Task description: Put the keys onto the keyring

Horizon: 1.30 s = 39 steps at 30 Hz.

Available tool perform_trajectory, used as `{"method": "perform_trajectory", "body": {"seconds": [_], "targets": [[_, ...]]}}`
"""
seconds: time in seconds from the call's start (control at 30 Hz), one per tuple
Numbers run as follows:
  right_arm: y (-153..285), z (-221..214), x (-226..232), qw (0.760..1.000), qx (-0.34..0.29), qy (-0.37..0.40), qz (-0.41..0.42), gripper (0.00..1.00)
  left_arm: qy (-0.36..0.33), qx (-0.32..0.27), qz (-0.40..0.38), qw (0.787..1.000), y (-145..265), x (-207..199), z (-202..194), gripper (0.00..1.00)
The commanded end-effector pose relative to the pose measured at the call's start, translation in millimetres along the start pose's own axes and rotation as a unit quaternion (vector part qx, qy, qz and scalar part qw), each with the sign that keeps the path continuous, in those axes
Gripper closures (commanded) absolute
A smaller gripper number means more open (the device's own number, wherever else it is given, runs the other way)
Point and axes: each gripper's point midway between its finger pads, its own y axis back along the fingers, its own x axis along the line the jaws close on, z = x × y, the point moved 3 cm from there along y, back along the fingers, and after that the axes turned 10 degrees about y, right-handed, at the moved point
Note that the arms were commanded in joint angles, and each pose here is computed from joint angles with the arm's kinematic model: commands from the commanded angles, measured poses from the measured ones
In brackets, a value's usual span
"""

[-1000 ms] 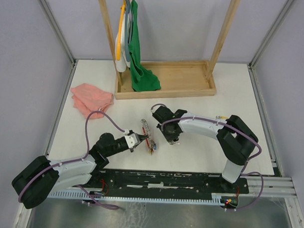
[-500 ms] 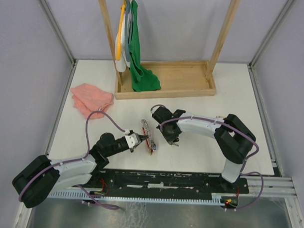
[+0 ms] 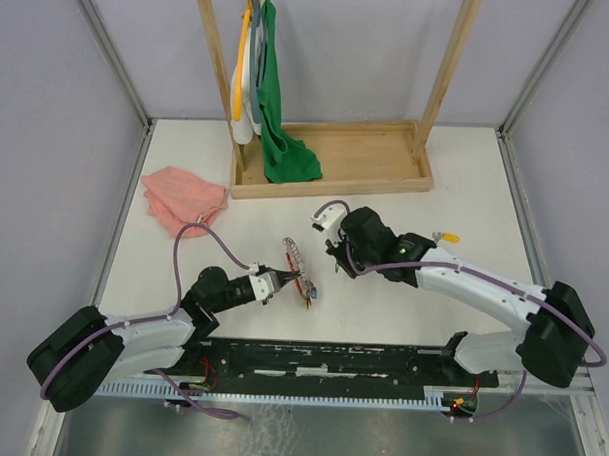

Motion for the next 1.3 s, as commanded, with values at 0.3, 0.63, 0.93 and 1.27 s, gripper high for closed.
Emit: {"method": "perform_trajectory", "body": {"seconds": [0.3,0.63,0.93,1.27], "targets": [[32,27,14,0.926,-0.262,0.271,0.022,0.99,-0.113,-0.06,-0.034,0.991,-16,6,42,0.97],[32,32,32,0.877,-0.298,0.37,0.069,0.98,-0.126,-0.059,-0.06,0.988,-18,0,39,0.97],[27,34,40,0.866,-0.309,0.383,0.094,0.99,-0.131,-0.063,-0.067,0.987,-19,-1,38,0.97],[20,37,40,0.865,-0.312,0.381,0.091,0.99,-0.127,-0.061,-0.076,0.987,-20,-3,39,0.97]]}}
